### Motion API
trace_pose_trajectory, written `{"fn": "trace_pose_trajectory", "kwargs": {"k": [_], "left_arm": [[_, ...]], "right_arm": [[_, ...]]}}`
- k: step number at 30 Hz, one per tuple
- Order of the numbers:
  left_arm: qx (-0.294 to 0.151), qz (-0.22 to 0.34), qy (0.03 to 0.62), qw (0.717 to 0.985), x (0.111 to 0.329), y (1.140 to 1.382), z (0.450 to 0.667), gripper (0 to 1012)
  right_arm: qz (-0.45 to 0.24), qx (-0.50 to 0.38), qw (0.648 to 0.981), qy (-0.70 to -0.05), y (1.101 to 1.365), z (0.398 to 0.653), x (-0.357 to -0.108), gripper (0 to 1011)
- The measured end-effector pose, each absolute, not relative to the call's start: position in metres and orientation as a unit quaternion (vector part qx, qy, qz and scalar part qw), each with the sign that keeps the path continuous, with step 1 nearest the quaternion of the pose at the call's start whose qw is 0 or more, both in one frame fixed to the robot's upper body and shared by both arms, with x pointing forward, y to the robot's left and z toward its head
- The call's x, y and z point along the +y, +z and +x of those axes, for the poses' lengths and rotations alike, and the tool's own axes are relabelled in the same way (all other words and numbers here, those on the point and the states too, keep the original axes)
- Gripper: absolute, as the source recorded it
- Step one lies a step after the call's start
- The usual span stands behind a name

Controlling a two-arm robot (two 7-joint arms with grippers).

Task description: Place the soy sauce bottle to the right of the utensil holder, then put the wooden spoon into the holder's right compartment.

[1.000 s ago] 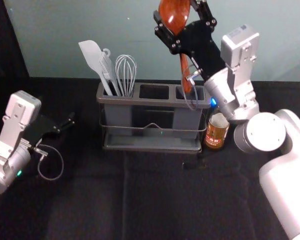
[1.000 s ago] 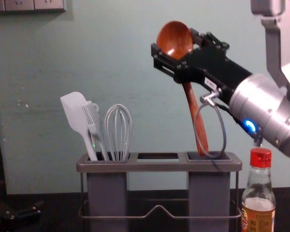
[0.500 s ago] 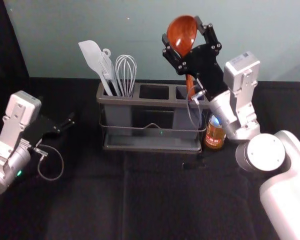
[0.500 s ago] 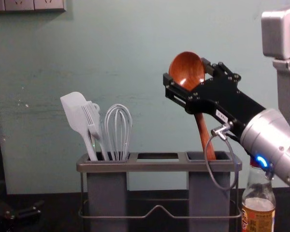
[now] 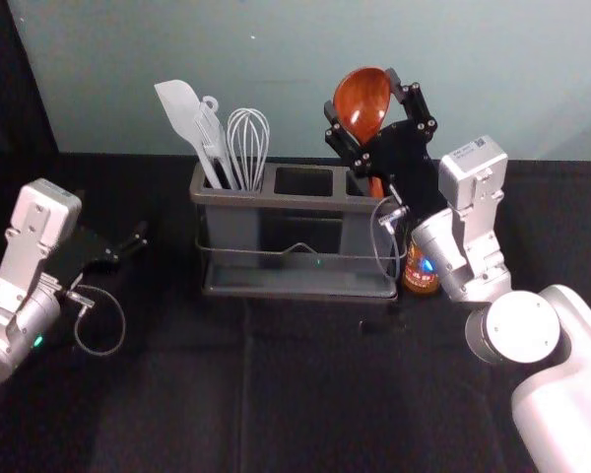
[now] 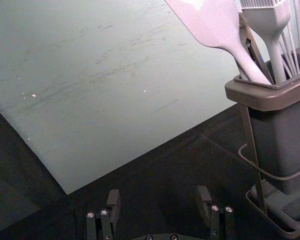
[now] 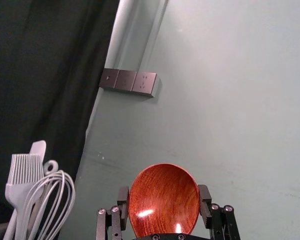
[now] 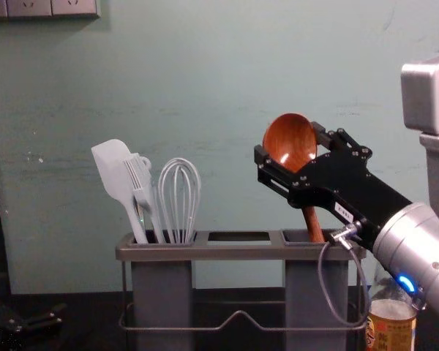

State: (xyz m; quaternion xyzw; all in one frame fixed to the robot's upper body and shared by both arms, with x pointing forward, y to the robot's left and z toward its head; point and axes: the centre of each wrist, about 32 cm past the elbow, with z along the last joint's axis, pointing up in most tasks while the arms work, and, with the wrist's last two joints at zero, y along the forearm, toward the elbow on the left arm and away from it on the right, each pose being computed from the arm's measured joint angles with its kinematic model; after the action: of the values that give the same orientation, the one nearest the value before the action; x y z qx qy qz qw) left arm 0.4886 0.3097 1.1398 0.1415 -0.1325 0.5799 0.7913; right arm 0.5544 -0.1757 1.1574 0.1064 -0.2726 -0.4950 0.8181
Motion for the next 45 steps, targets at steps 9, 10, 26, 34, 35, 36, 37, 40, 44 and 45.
{"fn": "trace_pose_trajectory", "kwargs": {"k": [9,10,26,34,35,36,37,40,44,45], "left_arm": [[-0.132,0.141,0.580,0.791,0.310,1.140,0.489,1005],[-0.132,0.141,0.580,0.791,0.310,1.140,0.489,1005],[-0.132,0.141,0.580,0.791,0.310,1.140,0.489,1005],[-0.132,0.141,0.580,0.791,0.310,1.140,0.489,1005],[-0.132,0.141,0.580,0.791,0.310,1.140,0.489,1005],[-0.132,0.142,0.580,0.791,0.310,1.140,0.489,1005],[-0.132,0.141,0.580,0.791,0.310,1.140,0.489,1005],[-0.132,0.141,0.580,0.791,0.310,1.140,0.489,1005],[-0.132,0.141,0.580,0.791,0.310,1.140,0.489,1005],[-0.132,0.141,0.580,0.791,0.310,1.140,0.489,1005]], "right_arm": [[0.105,-0.264,0.819,-0.499,1.150,0.550,-0.175,854],[0.105,-0.264,0.819,-0.499,1.150,0.550,-0.175,865],[0.141,-0.276,0.799,-0.515,1.184,0.539,-0.175,1002],[0.100,-0.251,0.802,-0.533,1.188,0.506,-0.192,1002],[0.096,-0.248,0.803,-0.533,1.189,0.503,-0.194,1002],[0.089,-0.245,0.805,-0.533,1.192,0.497,-0.199,1002],[0.085,-0.243,0.806,-0.532,1.193,0.494,-0.201,1002],[0.073,-0.241,0.807,-0.534,1.198,0.482,-0.212,1002],[0.066,-0.243,0.796,-0.550,1.201,0.472,-0.229,1003],[0.066,-0.244,0.793,-0.554,1.202,0.471,-0.233,1002]]}}
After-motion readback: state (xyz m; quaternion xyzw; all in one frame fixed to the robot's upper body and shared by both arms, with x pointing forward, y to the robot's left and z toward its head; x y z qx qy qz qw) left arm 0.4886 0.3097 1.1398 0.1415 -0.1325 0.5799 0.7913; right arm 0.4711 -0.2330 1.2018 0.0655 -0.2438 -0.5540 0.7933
